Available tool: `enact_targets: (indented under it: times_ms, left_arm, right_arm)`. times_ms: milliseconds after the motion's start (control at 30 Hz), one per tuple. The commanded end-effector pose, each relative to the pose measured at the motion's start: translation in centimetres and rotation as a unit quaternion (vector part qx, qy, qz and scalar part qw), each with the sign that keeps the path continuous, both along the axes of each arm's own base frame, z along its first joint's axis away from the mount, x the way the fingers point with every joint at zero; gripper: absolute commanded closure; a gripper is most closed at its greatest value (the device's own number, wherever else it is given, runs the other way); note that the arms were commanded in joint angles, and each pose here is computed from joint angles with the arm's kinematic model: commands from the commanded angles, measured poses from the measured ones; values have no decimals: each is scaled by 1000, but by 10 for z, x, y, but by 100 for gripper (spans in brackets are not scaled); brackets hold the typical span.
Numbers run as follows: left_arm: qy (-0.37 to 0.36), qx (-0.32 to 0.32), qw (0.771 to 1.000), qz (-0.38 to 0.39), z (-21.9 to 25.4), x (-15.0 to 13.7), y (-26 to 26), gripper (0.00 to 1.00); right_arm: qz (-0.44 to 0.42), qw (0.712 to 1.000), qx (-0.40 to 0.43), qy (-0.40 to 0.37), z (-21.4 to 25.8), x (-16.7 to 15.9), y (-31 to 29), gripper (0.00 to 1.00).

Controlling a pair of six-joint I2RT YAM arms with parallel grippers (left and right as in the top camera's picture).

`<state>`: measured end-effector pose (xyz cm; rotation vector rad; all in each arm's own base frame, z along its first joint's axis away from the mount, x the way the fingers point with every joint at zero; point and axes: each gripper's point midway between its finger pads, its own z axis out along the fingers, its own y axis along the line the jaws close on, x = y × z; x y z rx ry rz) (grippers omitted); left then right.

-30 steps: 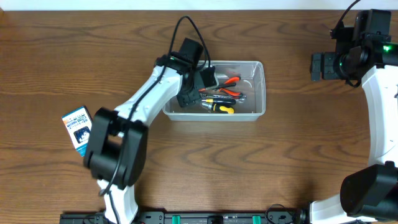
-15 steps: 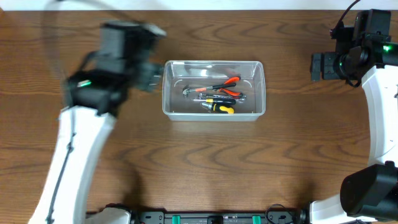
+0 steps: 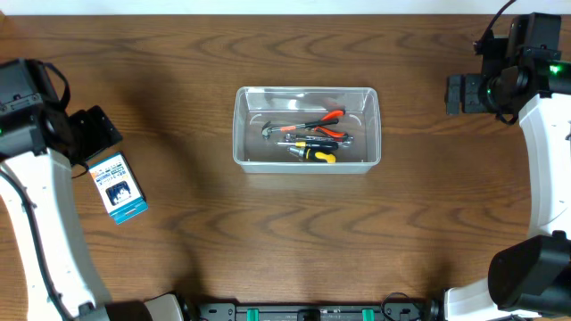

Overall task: Pack container
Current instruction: 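Release the screwdriver and move the left gripper to the blue box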

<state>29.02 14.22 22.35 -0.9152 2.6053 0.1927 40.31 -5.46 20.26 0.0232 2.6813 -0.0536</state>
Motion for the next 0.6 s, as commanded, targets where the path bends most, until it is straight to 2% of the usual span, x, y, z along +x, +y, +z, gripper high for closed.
enact_targets:
  times_ms: [0,267,567]
  left_arm:
    - [40,-44,998,16,-33,-1,2,2]
    - [123,-68,990,-28,-91,9,10,2]
    - [151,-74,984,-58,-134,21,15,2]
  right_arm:
    - [0,1000,-6,0,0,0,-5,1]
    - [0,1000,-7,0,0,0,-5,1]
    - [-4,1000,-15,2,0,-1,-9,1]
